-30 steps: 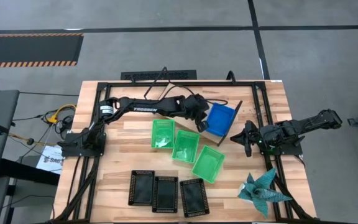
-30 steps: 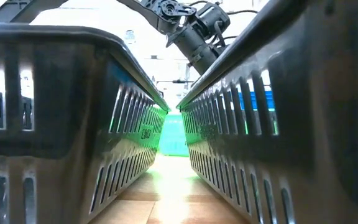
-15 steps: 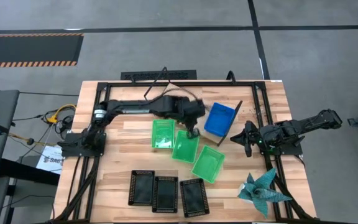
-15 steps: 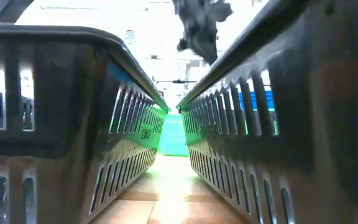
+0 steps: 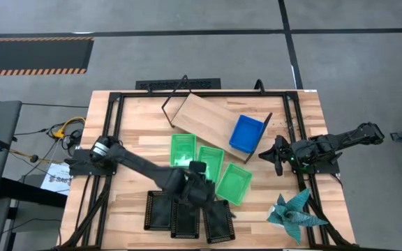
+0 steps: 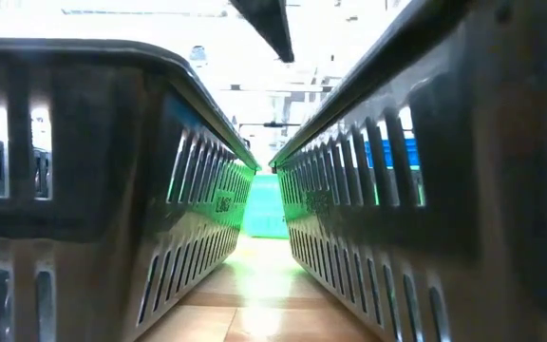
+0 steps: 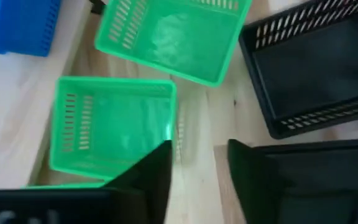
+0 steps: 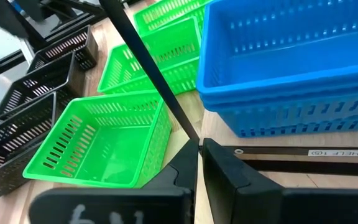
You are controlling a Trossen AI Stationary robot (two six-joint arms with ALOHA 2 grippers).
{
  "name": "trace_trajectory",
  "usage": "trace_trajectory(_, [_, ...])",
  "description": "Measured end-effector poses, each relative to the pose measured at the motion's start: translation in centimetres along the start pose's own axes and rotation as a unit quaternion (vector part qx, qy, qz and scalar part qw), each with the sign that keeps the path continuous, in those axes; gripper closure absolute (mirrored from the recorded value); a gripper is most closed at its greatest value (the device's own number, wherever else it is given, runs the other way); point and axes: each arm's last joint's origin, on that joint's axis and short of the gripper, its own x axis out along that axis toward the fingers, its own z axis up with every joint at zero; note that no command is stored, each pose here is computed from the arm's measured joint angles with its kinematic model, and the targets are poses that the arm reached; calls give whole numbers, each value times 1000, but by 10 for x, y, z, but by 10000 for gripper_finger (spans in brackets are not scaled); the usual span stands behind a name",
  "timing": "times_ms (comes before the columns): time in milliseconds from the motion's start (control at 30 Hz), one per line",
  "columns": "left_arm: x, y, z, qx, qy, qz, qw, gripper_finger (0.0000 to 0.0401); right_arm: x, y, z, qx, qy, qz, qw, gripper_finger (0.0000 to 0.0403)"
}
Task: Stack baskets on shelf by color
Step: Put the middle green bin on the shelf
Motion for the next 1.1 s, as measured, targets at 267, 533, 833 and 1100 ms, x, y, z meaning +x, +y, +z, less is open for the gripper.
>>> trace_trajectory(267, [60, 0, -24, 29, -5, 49, 998, 158, 0, 0, 0, -1, 0, -1, 1000, 352])
trace_trajectory(533, [92, 36, -31, 5, 4, 10, 1000, 164, 0, 0, 0, -1, -1, -2, 1000, 352])
trace_trajectory(833, [100, 41, -37, -12, 17, -31, 999, 267, 0, 0, 0, -15, -1, -3, 1000, 352])
trace_trajectory(1100, [100, 41, -37, -29, 20, -36, 999, 392, 0, 0, 0, -14, -2, -3, 1000, 352])
